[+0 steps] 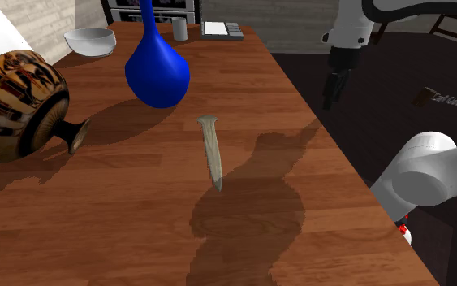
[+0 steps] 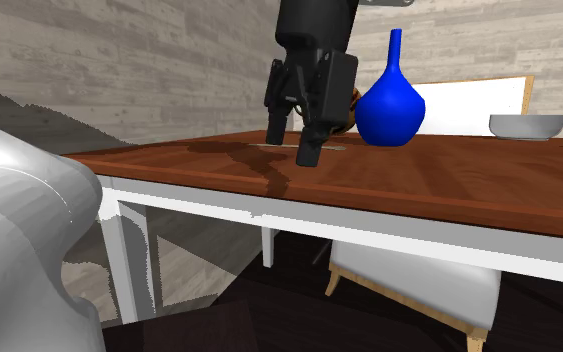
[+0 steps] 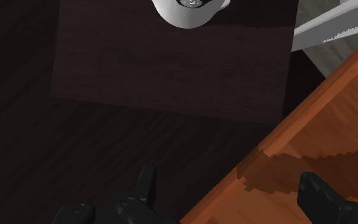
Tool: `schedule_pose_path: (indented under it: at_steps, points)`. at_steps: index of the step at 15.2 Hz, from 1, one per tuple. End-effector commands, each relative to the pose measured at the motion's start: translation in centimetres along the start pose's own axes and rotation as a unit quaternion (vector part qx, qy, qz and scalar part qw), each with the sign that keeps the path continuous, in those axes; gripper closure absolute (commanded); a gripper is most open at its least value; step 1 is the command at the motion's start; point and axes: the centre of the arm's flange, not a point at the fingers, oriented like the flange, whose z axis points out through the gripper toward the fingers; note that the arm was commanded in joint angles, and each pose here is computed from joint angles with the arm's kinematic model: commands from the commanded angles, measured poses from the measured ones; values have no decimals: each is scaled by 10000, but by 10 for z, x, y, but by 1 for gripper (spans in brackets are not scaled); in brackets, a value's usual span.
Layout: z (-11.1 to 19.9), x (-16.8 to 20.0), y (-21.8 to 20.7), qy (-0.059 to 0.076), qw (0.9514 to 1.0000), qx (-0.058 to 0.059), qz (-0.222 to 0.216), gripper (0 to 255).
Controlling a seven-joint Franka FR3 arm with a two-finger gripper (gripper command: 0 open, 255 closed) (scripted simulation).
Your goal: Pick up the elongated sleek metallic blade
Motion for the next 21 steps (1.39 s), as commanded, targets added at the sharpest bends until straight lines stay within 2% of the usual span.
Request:
schedule_pose_path:
  at_steps: [1, 6, 11, 16, 21]
  points:
    - [0, 0, 0, 0, 10000, 0, 0, 0]
    - [1, 7, -68, 155, 9981, -84, 588, 0]
    - [3, 21, -135, 309, 9925, -168, 1174, 0]
    - [5, 43, -199, 462, 9831, -251, 1756, 0]
    - [8, 73, -260, 614, 9699, -333, 2331, 0]
